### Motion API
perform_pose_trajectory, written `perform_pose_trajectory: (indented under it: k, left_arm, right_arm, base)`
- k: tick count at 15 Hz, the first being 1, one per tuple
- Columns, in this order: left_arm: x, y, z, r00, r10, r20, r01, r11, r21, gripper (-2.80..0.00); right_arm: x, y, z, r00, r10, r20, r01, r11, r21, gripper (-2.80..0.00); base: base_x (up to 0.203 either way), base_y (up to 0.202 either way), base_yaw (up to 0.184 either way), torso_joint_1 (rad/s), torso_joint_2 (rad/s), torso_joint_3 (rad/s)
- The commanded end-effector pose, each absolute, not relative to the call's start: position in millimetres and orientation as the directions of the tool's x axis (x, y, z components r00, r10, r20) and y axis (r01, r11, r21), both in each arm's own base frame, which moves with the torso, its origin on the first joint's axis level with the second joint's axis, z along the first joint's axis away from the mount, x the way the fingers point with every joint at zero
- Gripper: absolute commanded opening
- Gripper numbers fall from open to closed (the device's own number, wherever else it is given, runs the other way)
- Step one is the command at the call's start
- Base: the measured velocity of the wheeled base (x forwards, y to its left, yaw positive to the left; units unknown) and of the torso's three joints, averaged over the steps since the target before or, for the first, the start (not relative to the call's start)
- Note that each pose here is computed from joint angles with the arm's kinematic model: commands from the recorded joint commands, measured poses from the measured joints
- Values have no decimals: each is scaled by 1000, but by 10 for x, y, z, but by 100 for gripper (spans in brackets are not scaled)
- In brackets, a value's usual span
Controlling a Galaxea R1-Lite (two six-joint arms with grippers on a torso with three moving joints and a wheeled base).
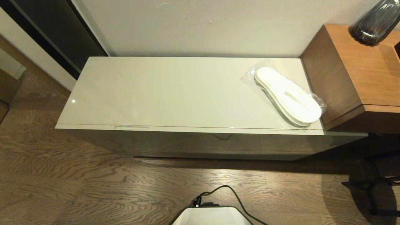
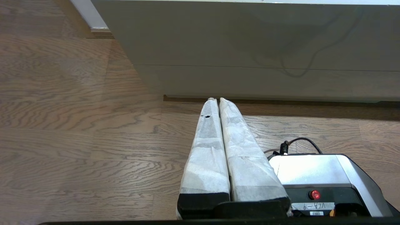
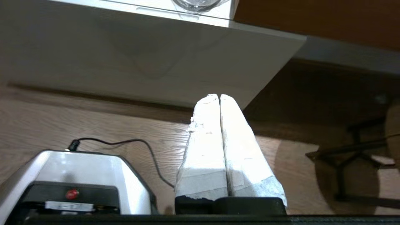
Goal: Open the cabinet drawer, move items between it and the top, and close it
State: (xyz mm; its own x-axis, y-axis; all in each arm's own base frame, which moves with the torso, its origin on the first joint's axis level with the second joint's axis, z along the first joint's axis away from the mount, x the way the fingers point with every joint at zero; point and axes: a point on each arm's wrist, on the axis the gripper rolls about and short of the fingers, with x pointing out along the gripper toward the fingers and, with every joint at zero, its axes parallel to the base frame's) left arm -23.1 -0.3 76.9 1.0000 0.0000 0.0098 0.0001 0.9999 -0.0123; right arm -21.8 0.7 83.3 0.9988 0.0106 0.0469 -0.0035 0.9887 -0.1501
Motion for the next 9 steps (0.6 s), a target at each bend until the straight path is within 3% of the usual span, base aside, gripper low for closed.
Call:
perform_pose_trajectory:
  k: [1, 5, 9]
  left_arm:
    - [-230, -3, 770, 1000, 0, 9, 0, 1000, -12, -280]
    - [-230, -3, 770, 1000, 0, 9, 0, 1000, -12, -280]
    - [-230, -3, 770, 1000, 0, 9, 0, 1000, -12, -280]
  right_arm:
    - [-231, 7, 816, 998, 12, 61, -2, 987, -161, -280]
    - [-242, 5, 745, 999, 5, -43, -7, 999, -48, -280]
    - [-229, 5, 764, 1000, 3, 6, -3, 999, -34, -280]
  base:
    - [0, 0, 0, 0, 0, 0]
    - [0, 0, 0, 0, 0, 0]
    - [0, 0, 0, 0, 0, 0]
